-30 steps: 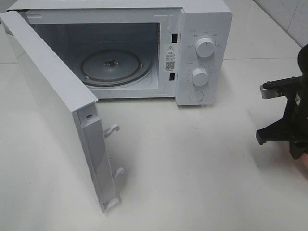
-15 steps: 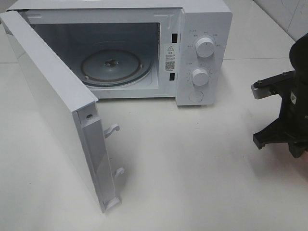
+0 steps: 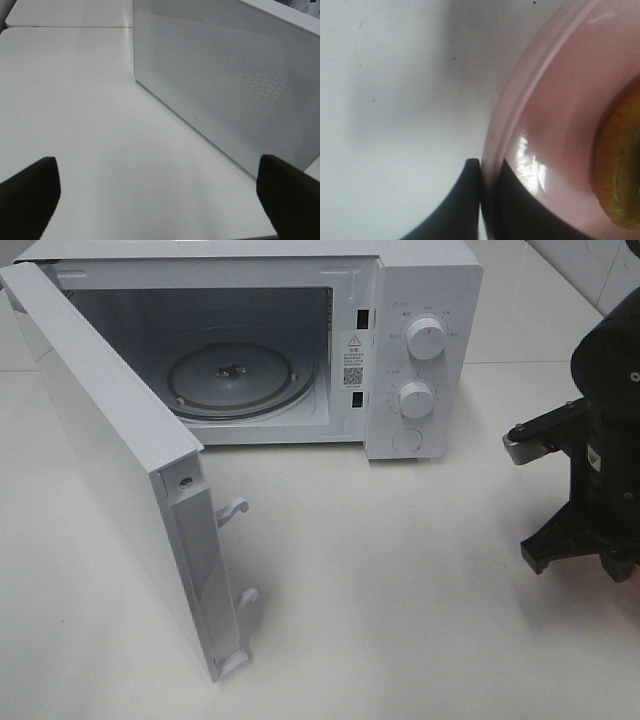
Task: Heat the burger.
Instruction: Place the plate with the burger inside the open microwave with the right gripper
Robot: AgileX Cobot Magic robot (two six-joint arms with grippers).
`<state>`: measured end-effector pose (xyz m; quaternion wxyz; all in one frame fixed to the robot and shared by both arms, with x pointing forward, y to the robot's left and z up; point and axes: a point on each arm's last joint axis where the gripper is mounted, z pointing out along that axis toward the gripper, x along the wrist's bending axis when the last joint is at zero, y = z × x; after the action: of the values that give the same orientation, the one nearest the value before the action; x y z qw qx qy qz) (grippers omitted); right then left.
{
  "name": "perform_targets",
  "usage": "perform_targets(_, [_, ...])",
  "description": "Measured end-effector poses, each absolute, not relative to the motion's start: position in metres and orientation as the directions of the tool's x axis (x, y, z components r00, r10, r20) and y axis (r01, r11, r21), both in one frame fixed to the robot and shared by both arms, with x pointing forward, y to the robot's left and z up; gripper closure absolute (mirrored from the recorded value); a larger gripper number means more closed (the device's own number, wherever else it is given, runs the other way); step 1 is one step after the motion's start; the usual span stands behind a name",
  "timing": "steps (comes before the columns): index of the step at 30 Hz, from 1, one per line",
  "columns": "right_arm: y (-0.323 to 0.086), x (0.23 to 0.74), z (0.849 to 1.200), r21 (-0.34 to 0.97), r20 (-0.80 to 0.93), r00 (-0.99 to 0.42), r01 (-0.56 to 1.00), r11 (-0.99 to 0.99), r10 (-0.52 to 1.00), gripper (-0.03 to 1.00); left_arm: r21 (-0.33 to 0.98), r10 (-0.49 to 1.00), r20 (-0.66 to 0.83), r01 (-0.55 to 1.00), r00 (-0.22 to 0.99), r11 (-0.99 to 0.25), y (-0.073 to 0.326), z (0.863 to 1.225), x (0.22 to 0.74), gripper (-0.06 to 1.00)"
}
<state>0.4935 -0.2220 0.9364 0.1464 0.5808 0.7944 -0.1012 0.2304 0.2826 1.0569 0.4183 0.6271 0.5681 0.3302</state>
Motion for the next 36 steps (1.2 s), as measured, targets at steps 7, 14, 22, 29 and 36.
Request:
perform_targets(7, [-0.213, 0.477, 0.929, -0.045, -0.362, -0.351, 0.932, 0.36, 0.864, 0.93, 0.9, 0.989, -0.061, 0.436, 0.136, -0.005, 0.283, 1.057, 0.23, -0.05])
perform_targets(14, [-0.212, 0.461, 0.943, -0.001, -0.358, -0.366, 0.92, 0.391, 0.859, 0.93, 0.9, 0.989, -0.061, 0.436, 0.136, -0.005, 0.283, 1.057, 0.23, -0.05])
perform_targets(22, [-0.222, 0.437, 0.953, 0.024, -0.355, -0.358, 0.92, 0.392, 0.864, 0.93, 0.9, 0.989, -0.061, 0.436, 0.136, -0.005, 0.283, 1.057, 0.23, -0.05])
perform_targets(29, [-0.22, 0.417, 0.963, 0.067, -0.346, -0.371, 0.906, 0.417, 0.862, 0.93, 0.9, 0.989, -0.061, 0.436, 0.136, -0.005, 0.283, 1.057, 0.23, -0.05])
perform_targets(36, [-0.219, 0.402, 0.968, 0.071, -0.353, -0.406, 0.887, 0.456, 0.843, 0.93, 0.9, 0.989, -0.061, 0.436, 0.136, -0.005, 0.283, 1.057, 0.23, -0.05])
